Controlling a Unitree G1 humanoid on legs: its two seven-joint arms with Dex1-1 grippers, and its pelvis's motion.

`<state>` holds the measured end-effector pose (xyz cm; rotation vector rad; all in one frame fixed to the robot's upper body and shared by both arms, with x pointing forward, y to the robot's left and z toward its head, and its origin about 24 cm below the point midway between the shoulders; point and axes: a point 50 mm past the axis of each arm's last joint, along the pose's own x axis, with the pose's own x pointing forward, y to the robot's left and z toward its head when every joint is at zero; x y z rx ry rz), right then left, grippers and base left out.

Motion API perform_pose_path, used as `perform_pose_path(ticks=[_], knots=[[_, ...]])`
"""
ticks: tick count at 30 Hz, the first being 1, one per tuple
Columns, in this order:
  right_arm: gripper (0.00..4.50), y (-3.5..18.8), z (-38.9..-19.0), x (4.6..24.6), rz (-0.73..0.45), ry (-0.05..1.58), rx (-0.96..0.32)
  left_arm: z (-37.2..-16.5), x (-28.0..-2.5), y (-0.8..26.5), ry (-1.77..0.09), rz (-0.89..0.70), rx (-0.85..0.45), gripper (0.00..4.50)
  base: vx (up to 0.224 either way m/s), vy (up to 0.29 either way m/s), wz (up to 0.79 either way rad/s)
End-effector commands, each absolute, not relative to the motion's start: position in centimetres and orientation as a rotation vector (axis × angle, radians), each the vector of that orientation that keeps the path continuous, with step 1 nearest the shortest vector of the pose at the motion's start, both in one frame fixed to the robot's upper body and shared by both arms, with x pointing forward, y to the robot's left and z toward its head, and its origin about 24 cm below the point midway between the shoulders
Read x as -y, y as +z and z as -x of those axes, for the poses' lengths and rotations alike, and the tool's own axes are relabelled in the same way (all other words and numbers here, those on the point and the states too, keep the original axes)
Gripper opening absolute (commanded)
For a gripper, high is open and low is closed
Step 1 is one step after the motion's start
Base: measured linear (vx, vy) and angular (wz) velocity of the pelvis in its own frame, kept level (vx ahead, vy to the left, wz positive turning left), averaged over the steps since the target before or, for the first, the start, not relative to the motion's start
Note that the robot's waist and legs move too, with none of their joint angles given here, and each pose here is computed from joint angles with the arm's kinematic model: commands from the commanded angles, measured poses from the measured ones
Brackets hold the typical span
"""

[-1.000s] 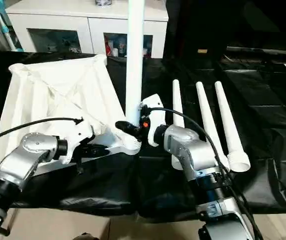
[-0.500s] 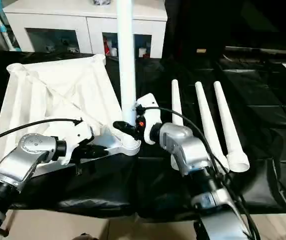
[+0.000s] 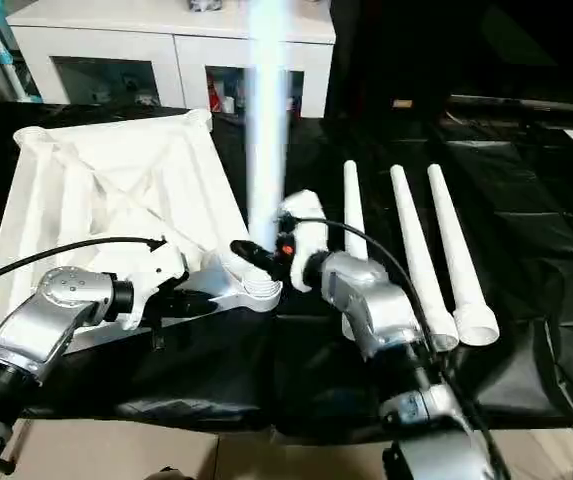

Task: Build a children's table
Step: Insert table leg to table base

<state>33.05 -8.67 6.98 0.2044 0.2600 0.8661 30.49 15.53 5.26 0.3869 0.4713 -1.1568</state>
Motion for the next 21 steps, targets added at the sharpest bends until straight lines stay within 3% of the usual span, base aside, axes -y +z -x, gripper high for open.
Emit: perform_pose_path(ticks=[1,9,21], knots=[[1.88,5.9,-32.7,9.3,-0.242,0.835,-0.277,-30.1,-15.1,4.2,-1.179,-0.361,-0.509,0.0,0.0,0.0,0.0],[1.88,4.5,-31.9,10.1,-0.302,0.762,-0.219,-30.6,-15.3,4.7,-1.167,-0.364,-0.497,0.0,0.0,0.0,0.0],[1.87,3.7,-30.5,9.3,-0.023,0.793,-0.162,-31.1,-15.3,4.9,-1.16,-0.377,-0.496,0.0,0.0,0.0,0.0]])
